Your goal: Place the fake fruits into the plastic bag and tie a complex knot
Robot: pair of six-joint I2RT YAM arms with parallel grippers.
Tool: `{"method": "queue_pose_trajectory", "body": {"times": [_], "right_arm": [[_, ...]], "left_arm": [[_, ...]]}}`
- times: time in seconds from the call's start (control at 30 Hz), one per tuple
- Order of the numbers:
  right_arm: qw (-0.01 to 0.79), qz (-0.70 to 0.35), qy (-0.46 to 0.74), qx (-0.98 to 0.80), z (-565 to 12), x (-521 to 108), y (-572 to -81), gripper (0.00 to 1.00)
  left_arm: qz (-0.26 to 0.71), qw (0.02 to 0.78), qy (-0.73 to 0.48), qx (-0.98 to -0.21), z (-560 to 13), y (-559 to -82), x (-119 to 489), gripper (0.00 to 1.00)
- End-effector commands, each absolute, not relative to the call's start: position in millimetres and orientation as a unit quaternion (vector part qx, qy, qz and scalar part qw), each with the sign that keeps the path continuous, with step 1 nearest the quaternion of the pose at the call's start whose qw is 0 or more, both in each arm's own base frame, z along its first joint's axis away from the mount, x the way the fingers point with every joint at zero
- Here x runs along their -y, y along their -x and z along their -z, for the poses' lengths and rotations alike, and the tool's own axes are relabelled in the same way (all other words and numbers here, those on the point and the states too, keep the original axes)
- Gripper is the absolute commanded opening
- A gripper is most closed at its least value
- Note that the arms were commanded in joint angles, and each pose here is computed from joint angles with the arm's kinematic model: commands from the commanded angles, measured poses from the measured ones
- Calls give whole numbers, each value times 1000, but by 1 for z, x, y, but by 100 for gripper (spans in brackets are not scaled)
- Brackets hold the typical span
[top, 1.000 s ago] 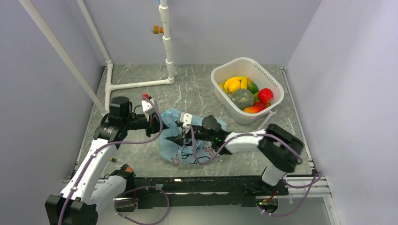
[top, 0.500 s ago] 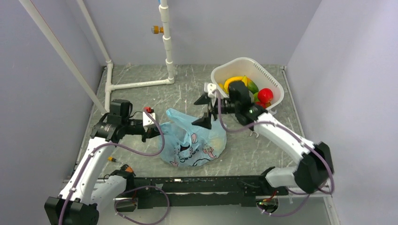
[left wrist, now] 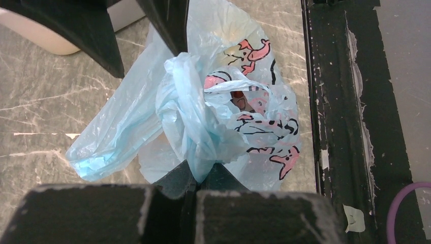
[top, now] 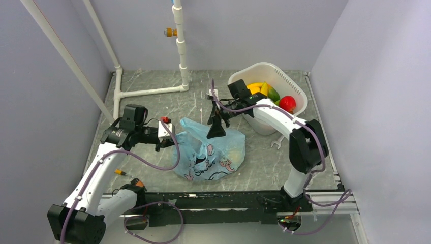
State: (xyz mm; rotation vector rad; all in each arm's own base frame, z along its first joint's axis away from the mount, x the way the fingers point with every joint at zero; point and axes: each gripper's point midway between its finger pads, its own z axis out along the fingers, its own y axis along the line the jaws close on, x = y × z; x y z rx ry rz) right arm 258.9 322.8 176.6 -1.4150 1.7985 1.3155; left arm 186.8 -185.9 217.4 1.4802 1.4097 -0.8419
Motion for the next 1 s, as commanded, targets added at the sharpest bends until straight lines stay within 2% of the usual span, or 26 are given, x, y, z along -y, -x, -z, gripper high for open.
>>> {"method": "queue_pose_trajectory", "body": {"times": [0.0,0.13,0.2,0.27,0.37,0.4,0.57,0.7,0.97], "right_arm": [[248,-472,519,-668,-170,-340,-270,100],[244,-456,521,-679,-149,-347,-277,99],[242,-456,524,-678,-145,-348,-278,86],[246,-464,531,-665,-152,-348,-274,52],[279,-473,534,-643,-179,-344,-266,6],[290,-475,524,-645,-189,-343,-264,0],[369,-459,479,-651,-221,-343,-253,0],[366,-442,470,-671,-214,-347,-241,0],[354,-446,462,-680,-219,-342,-230,0]], "left_arm": [[330,463,-611,-550,-230,-190,189,0],[327,459,-615,-551,-231,-191,189,0],[326,457,-617,-551,-231,-191,189,0],[326,452,-616,-556,-230,-192,188,0],[322,442,-619,-564,-230,-196,187,0],[322,437,-622,-565,-232,-198,187,0],[322,410,-646,-557,-243,-210,198,0],[316,407,-666,-540,-250,-219,214,0],[303,349,-718,-520,-229,-228,236,0]]}}
